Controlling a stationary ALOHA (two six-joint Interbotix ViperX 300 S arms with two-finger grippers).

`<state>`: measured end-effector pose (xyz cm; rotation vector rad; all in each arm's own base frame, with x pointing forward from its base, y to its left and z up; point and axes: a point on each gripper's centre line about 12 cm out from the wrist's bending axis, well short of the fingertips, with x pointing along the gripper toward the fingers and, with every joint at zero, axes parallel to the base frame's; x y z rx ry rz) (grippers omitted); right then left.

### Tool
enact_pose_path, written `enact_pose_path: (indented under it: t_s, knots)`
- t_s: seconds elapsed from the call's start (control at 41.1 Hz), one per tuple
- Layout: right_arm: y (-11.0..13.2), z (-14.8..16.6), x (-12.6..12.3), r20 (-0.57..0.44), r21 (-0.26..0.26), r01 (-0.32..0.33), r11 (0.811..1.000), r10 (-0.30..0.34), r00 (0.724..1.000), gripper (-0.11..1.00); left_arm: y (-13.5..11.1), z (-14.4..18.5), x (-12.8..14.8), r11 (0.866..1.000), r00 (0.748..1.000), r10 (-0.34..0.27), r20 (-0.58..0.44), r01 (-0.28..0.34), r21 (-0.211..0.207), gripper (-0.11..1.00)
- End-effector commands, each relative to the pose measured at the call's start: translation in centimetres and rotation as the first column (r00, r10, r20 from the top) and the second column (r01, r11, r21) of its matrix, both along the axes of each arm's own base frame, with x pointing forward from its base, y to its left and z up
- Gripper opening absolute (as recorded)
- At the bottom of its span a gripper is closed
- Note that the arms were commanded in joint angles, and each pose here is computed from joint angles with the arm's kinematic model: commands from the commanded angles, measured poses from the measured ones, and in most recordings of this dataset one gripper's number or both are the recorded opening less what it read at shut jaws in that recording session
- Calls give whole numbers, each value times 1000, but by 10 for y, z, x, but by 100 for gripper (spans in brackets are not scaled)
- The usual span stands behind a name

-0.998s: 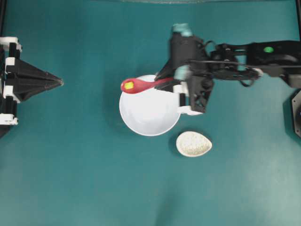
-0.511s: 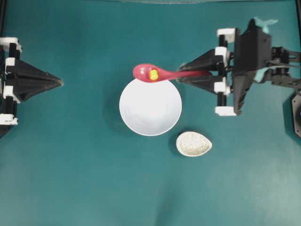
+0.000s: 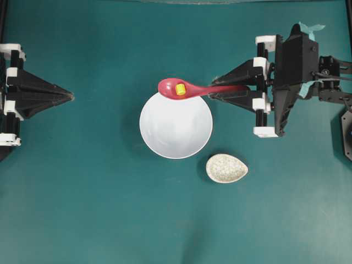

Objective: Scoop the yellow hexagonal prism block from the bowl with a spoon using the right arm.

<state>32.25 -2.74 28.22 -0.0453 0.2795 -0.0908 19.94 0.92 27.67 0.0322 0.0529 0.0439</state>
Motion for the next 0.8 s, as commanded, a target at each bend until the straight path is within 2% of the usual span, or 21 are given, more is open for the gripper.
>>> enact_pose_path:
  t_s: [0.0,0.779]
  knots:
    - [1,11,2,36,7,2,1000,-2,999,23,0,2,2,1000,1000,1,6,-1,3,-1]
    - [0,16,4,68,-4,6,1000,-6,998,23,0,7,-2,1000,1000,2,19,-2,-8,-1]
